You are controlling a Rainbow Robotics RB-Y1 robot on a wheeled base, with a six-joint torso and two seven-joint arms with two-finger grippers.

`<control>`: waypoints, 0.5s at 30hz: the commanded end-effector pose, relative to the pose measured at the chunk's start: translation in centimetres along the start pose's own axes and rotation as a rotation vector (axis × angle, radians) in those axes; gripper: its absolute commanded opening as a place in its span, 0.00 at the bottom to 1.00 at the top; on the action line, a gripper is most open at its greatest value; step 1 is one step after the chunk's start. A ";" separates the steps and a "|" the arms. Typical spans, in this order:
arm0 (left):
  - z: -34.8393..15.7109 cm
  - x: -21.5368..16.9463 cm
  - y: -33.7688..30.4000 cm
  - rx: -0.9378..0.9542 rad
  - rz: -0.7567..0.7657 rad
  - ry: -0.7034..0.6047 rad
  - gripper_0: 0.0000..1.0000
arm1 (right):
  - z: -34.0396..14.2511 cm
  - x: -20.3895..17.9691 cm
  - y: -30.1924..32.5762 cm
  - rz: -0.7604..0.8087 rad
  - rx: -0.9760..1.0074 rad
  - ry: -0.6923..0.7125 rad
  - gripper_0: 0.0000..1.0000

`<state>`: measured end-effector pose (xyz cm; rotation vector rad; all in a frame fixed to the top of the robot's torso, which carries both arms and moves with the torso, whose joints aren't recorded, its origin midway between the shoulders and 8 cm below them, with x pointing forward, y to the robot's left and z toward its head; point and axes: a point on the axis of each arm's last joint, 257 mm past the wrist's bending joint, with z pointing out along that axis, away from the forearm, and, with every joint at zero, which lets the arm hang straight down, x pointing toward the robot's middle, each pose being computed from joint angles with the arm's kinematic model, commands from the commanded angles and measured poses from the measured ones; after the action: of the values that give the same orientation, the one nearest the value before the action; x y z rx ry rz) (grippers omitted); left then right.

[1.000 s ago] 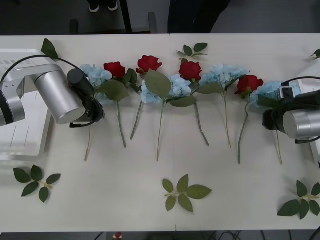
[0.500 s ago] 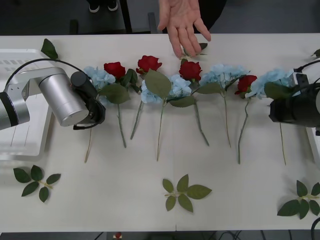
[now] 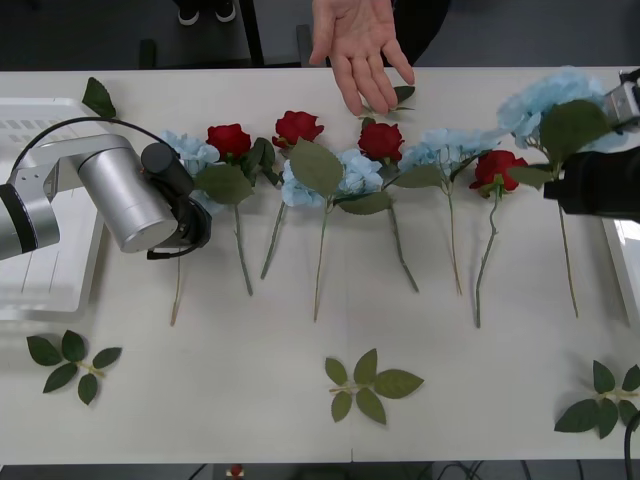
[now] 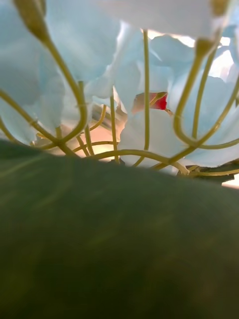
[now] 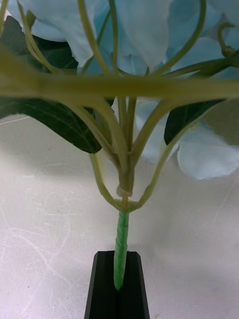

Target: Place the red flowers into the right box and the blue flowers into the left box. If a person shows an open palm, hand one flower to the person first, then continue sorting.

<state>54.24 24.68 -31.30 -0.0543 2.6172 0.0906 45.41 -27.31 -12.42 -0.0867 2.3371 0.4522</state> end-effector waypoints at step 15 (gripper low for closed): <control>-0.4 -0.7 -0.4 0.013 0.001 -0.020 0.00 | -9.3 -11.9 18.5 -0.316 -0.308 -0.653 0.00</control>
<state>54.23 24.66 -31.30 -0.0536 2.6172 0.0901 44.50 -16.01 5.62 -0.3596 1.6527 0.5709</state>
